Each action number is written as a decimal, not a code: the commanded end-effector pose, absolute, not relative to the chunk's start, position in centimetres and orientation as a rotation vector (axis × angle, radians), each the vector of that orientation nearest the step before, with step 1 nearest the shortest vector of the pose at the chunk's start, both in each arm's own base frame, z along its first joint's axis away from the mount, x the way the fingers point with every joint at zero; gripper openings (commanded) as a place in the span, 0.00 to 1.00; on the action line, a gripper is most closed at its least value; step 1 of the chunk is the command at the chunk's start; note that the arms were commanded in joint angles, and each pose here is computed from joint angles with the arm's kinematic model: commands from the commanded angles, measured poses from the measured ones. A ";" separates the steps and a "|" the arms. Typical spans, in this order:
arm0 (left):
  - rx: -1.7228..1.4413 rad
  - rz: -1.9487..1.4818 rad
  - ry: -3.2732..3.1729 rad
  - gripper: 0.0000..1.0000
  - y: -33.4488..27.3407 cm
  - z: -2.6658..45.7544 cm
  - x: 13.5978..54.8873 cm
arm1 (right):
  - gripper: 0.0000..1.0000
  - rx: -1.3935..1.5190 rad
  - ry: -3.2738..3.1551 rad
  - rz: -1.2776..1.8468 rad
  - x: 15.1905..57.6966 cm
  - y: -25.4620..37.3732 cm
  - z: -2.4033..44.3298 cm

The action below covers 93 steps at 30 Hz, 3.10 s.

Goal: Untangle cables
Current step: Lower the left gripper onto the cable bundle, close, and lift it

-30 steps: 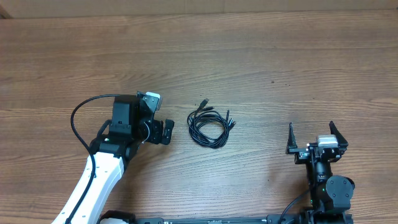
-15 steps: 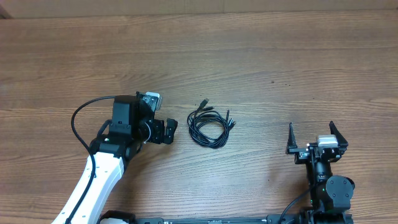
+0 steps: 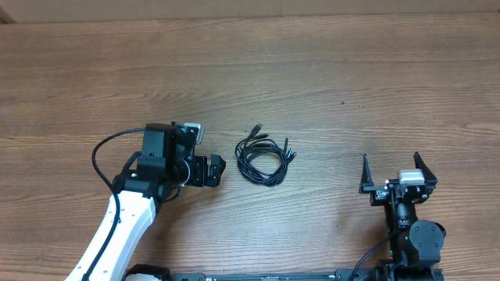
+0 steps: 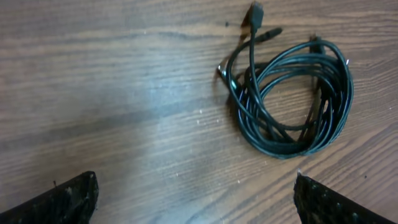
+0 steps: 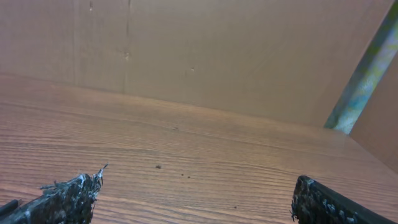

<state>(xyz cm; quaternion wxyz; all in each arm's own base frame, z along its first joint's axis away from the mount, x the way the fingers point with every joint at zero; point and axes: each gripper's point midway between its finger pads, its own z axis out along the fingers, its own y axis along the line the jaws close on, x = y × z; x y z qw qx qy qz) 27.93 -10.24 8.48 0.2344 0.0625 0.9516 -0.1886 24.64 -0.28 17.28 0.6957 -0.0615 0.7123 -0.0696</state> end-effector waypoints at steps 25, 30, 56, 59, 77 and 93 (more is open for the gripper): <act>-0.106 -0.493 2.770 1.00 -13.5 4.3 28.9 | 1.00 -0.128 1.589 -0.166 24.6 -0.5 17.0; -0.097 -0.400 2.784 1.00 -14.1 5.3 31.7 | 1.00 -0.128 1.589 -0.166 24.6 -0.5 17.0; -0.181 -0.117 2.893 1.00 -16.4 5.0 31.4 | 1.00 -0.127 1.589 -0.166 24.6 -0.5 17.0; -0.172 -0.088 2.941 1.00 -16.5 3.3 30.9 | 1.00 -0.127 1.589 -0.166 24.6 -0.5 17.0; -0.135 -0.073 2.976 0.72 -18.0 0.8 30.5 | 1.00 -0.127 1.589 -0.166 24.6 -0.5 17.0; -0.127 -0.112 2.948 0.21 -18.9 1.0 31.0 | 1.00 -0.127 1.589 -0.166 24.6 -0.5 17.0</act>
